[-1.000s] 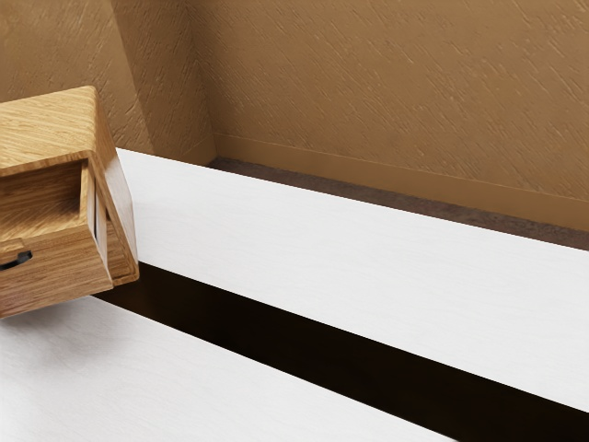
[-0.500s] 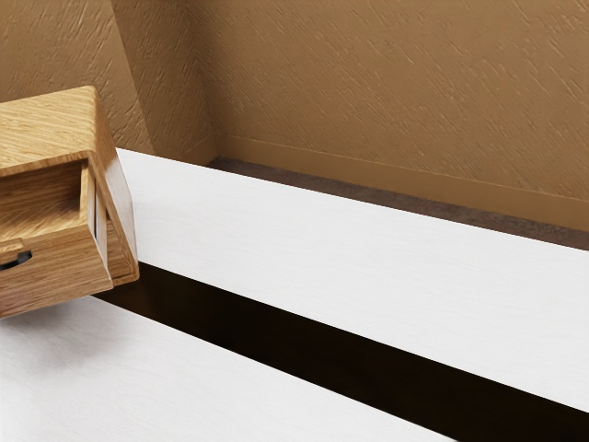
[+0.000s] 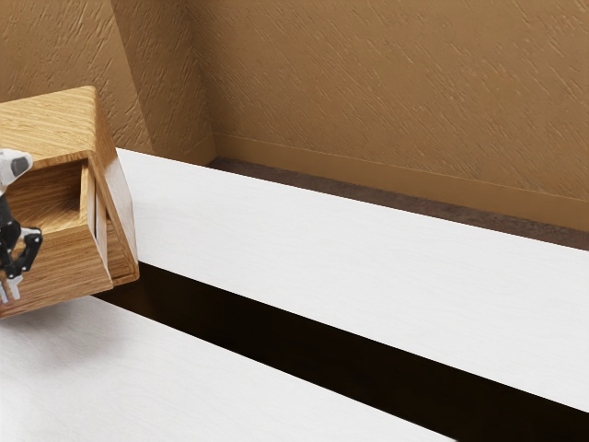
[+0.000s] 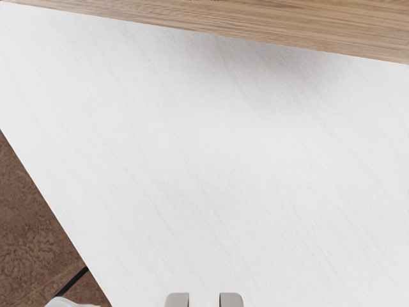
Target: Push the drawer handle with one arm to close the drawer
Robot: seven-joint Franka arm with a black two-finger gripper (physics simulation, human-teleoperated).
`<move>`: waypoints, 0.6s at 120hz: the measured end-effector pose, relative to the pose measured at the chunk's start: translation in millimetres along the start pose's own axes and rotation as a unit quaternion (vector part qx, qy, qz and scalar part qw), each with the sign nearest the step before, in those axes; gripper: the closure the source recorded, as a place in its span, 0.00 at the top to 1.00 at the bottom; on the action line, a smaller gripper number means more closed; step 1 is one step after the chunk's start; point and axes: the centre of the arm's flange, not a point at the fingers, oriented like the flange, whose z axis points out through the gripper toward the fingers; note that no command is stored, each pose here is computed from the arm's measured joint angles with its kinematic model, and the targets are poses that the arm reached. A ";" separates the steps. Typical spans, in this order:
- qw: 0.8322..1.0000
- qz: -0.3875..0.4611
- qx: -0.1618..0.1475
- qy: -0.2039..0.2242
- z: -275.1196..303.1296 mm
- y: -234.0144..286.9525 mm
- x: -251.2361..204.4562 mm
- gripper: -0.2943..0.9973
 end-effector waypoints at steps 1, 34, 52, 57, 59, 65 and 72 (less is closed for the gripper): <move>1.000 0.000 0.000 -0.001 0.8 0.6 0.9 0.21; 1.000 0.009 0.001 0.006 15.0 -0.3 14.4 0.17; 1.000 0.002 0.003 0.010 15.2 -13.2 25.4 0.17; 1.000 -0.002 0.001 0.006 16.6 -20.4 31.9 0.17; 1.000 -0.003 0.000 0.004 17.5 -23.4 34.8 0.17; 1.000 -0.005 -0.001 0.001 18.4 -30.6 41.4 0.17; 1.000 -0.002 0.000 -0.003 21.4 -34.4 48.4 0.17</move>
